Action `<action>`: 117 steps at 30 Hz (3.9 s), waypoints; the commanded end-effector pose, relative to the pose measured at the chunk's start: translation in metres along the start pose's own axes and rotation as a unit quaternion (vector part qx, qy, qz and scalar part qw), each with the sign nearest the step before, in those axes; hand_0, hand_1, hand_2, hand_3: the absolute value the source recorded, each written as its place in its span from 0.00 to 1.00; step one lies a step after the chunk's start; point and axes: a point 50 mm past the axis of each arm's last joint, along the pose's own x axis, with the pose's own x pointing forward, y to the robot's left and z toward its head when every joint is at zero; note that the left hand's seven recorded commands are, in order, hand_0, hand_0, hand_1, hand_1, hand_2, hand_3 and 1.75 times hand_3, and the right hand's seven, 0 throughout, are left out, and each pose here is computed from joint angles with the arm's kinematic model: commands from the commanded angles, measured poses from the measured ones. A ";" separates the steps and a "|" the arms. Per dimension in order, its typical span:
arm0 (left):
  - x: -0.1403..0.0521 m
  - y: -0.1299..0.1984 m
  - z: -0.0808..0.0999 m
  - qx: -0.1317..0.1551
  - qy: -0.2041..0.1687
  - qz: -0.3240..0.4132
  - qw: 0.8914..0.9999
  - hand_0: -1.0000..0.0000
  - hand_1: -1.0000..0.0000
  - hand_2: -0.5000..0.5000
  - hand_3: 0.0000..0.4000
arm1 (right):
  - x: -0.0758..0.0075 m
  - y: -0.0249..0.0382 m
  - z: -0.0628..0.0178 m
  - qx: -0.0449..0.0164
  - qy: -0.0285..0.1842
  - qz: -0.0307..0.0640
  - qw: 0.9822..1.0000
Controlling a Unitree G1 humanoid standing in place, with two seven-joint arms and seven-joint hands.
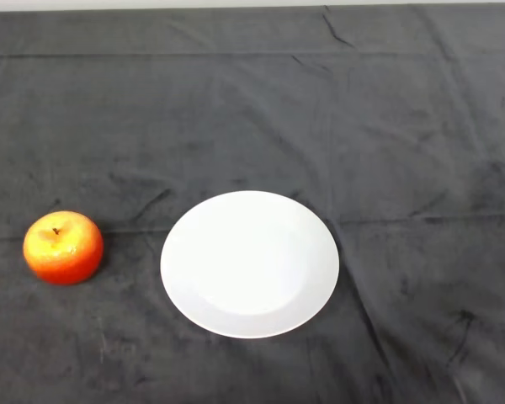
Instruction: Move the apple to the plate
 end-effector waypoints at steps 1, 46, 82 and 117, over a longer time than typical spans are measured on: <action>-0.002 0.000 -0.003 0.001 0.001 -0.005 1.000 1.00 1.00 0.50 0.00 | 0.0041 0.0133 0.0135 0.007 -0.025 0.022 0.999; 0.009 -0.025 0.048 -0.129 -0.025 -0.120 0.984 1.00 1.00 0.50 0.00 | 0.0041 0.0133 0.0135 0.007 -0.025 0.022 0.999; -0.043 -0.107 0.086 -0.072 -0.167 -0.433 0.883 1.00 1.00 0.50 0.00 | 0.0040 0.0133 0.0135 0.006 -0.025 0.022 0.999; -0.106 -0.163 0.086 0.023 -0.198 -0.602 0.773 1.00 1.00 0.50 0.00 | 0.0040 0.0133 0.0135 0.006 -0.025 0.022 0.999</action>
